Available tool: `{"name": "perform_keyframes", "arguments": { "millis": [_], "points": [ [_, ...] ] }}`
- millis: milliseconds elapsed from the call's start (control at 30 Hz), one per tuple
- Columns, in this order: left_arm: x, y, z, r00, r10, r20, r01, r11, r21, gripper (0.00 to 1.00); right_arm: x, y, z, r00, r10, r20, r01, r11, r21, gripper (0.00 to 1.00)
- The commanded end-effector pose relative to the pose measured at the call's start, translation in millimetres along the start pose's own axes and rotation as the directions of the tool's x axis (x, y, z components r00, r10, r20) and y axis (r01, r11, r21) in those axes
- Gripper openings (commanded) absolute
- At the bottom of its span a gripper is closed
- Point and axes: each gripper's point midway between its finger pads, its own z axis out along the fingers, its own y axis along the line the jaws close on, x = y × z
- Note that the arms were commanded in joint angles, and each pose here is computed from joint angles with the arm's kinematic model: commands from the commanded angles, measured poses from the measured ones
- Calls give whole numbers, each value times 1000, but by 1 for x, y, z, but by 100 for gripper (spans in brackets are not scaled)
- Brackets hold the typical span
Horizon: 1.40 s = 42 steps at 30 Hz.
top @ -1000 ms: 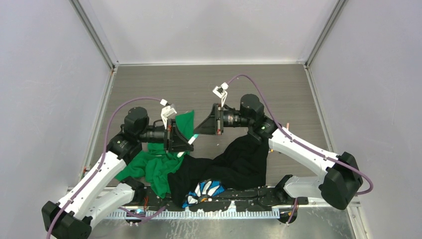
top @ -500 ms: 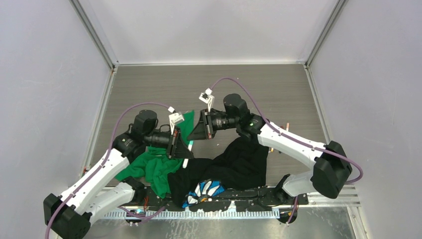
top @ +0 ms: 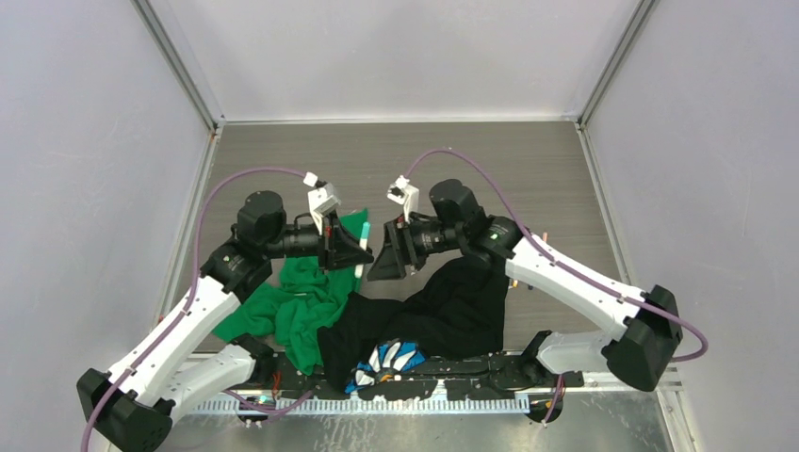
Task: Insert the pens into the pen caps
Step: Press the pen cap onto the pen.
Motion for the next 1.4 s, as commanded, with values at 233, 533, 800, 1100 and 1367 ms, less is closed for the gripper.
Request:
{"name": "perform_keyframes", "arguments": {
  "millis": [233,533,800,1100,1367],
  "points": [
    [-60,0,-1,962,159,220,-149,987,-58,0,-93,41,-75,864,-180,470,182,982,41,82],
    [-56,-10,-2,967,137,217,-138,990,-11,0,-105,54,-61,819,-186,543,217,976,8,76],
    [-53,-12,2,972,114,204,-122,992,28,0,-106,60,-39,810,-223,543,241,970,38,66],
    [-53,-15,0,970,121,209,-130,991,31,0,-106,45,-29,815,-221,535,198,975,101,54],
    [-54,-16,-1,970,122,212,-132,991,31,0,-115,59,-42,778,-214,590,212,974,74,72]
  ]
}}
